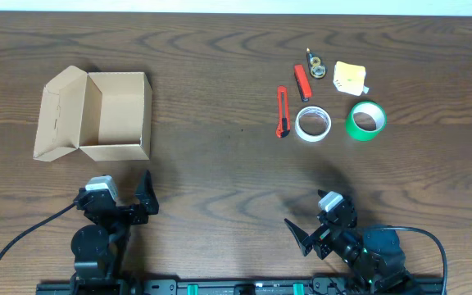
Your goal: Pack container
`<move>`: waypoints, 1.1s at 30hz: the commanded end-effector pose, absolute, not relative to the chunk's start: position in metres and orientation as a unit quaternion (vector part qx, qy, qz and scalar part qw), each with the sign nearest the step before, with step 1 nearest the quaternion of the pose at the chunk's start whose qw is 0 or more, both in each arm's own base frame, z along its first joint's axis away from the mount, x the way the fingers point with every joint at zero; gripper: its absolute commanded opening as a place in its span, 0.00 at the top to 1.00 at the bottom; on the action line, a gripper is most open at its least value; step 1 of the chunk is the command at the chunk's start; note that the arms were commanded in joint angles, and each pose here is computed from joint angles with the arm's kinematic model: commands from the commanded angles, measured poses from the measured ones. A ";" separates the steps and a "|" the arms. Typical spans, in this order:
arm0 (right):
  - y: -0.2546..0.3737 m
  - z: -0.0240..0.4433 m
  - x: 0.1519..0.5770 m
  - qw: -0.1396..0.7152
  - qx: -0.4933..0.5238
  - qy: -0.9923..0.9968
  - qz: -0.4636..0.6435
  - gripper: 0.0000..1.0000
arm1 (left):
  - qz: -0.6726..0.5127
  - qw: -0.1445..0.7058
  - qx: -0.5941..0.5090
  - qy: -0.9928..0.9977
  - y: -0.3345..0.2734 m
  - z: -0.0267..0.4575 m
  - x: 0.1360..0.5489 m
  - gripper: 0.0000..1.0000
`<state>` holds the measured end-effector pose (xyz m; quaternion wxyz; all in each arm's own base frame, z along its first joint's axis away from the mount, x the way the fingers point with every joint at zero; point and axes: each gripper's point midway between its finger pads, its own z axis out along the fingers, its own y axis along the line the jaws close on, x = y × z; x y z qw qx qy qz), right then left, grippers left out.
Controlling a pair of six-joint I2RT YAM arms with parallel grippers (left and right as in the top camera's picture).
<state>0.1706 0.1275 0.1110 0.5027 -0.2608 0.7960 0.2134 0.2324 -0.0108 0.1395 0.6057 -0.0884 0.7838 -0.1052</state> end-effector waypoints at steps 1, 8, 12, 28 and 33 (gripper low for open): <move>0.130 0.111 0.168 0.503 -0.265 0.792 0.221 0.01 | -0.098 0.598 -0.091 0.791 -0.008 0.128 0.233 0.05; 0.130 0.111 0.168 0.503 -0.265 0.792 0.221 0.01 | -0.098 0.598 -0.091 0.791 -0.008 0.128 0.233 0.05; 0.130 0.111 0.168 0.503 -0.265 0.792 0.221 0.01 | -0.098 0.598 -0.091 0.791 -0.008 0.128 0.233 0.04; 0.130 0.111 0.168 0.503 -0.265 0.792 0.221 0.01 | -0.141 0.613 -0.047 0.776 -0.028 0.161 0.234 0.05; 0.130 0.111 0.169 0.503 -0.265 0.793 0.221 0.01 | -0.111 0.611 -0.019 0.784 -0.026 0.200 0.243 0.05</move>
